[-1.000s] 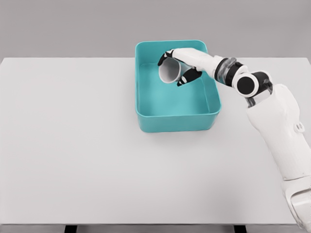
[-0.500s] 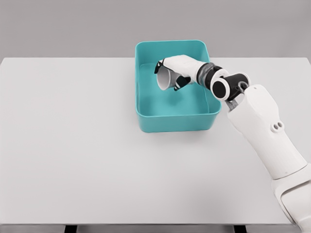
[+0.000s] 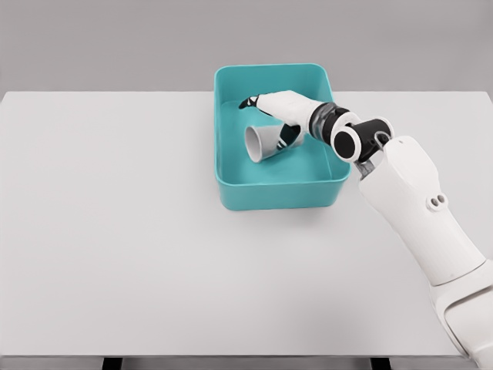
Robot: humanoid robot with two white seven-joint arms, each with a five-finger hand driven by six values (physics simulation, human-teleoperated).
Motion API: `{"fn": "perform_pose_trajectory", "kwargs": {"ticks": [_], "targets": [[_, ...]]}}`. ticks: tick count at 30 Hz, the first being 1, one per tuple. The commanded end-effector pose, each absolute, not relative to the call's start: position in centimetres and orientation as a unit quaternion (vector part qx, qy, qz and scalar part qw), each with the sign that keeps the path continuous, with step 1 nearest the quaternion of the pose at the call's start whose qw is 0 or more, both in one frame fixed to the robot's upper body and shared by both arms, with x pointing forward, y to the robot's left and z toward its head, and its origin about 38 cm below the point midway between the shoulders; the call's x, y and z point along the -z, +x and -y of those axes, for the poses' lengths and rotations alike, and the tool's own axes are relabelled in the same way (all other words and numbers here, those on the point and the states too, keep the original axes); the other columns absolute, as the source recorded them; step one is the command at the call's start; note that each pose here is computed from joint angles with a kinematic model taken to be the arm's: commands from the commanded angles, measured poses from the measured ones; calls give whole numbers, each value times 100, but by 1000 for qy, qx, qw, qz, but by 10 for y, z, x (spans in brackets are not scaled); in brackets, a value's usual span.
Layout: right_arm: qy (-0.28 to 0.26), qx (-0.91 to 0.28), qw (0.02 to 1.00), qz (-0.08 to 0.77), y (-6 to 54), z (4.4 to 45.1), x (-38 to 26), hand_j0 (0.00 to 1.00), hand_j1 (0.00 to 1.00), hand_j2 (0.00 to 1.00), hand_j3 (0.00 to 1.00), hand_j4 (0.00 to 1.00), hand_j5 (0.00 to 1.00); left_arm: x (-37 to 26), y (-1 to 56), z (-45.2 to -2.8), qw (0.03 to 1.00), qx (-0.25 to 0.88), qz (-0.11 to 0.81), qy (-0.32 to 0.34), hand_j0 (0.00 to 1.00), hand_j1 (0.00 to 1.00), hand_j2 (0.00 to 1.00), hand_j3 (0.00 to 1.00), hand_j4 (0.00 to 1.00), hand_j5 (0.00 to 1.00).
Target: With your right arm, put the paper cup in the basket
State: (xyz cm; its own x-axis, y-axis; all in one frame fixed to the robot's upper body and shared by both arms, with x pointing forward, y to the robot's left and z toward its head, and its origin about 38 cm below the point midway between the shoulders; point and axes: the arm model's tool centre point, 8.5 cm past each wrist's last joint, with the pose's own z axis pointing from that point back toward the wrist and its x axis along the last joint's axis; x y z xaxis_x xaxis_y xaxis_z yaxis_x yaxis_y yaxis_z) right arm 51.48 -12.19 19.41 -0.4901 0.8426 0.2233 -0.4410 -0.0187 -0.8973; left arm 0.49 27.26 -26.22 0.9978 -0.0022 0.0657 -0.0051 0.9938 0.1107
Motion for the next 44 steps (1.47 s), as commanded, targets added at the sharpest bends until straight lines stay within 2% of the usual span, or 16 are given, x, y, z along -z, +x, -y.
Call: {"fn": "perform_pose_trajectory", "kwargs": {"ticks": [1,6,8,9,12,13,15,19,22,25,31,44], "targets": [[-194,-687,465,523,515,123,-196,100,100,100,100,100,100,262,5,-273,998,-1,33,55,100,100,100,100,100,100],[-193,-683,461,533,513,124,-203,100,100,100,100,100,100,262,5,-273,998,-1,33,55,100,100,100,100,100,100],[-187,-676,444,557,506,117,-220,100,100,100,100,100,100,262,5,-273,998,-1,33,55,100,100,100,100,100,100],[-161,-653,440,594,500,120,-240,100,100,100,100,100,100,262,5,-273,998,-1,33,55,100,100,100,100,100,100],[-133,-601,438,655,492,155,-283,100,100,100,100,100,100,262,5,-273,998,-1,33,55,100,100,100,100,100,100],[-119,-580,447,670,488,175,-290,100,100,100,100,100,100,262,5,-273,998,-1,33,55,100,100,100,100,100,100],[-126,-552,467,679,484,220,-293,100,100,100,100,100,100,262,5,-273,998,-1,33,55,100,100,100,100,100,100],[-71,-451,478,750,459,310,-292,100,100,100,100,100,100,262,5,-273,998,-1,33,55,100,100,100,100,100,100],[-88,-408,500,759,443,352,-280,100,100,100,100,100,100,262,5,-273,998,-1,33,55,100,100,100,100,100,100],[-105,-413,545,722,426,380,-247,100,100,100,100,100,100,262,5,-273,998,-1,33,55,100,100,100,100,100,100],[-105,-415,588,686,418,393,-207,100,100,100,100,100,100,262,5,-273,998,-1,33,55,100,100,100,100,100,100],[-103,-413,585,690,419,391,-209,100,100,100,100,100,100,262,5,-273,998,-2,33,55,100,100,100,100,100,100]]}}
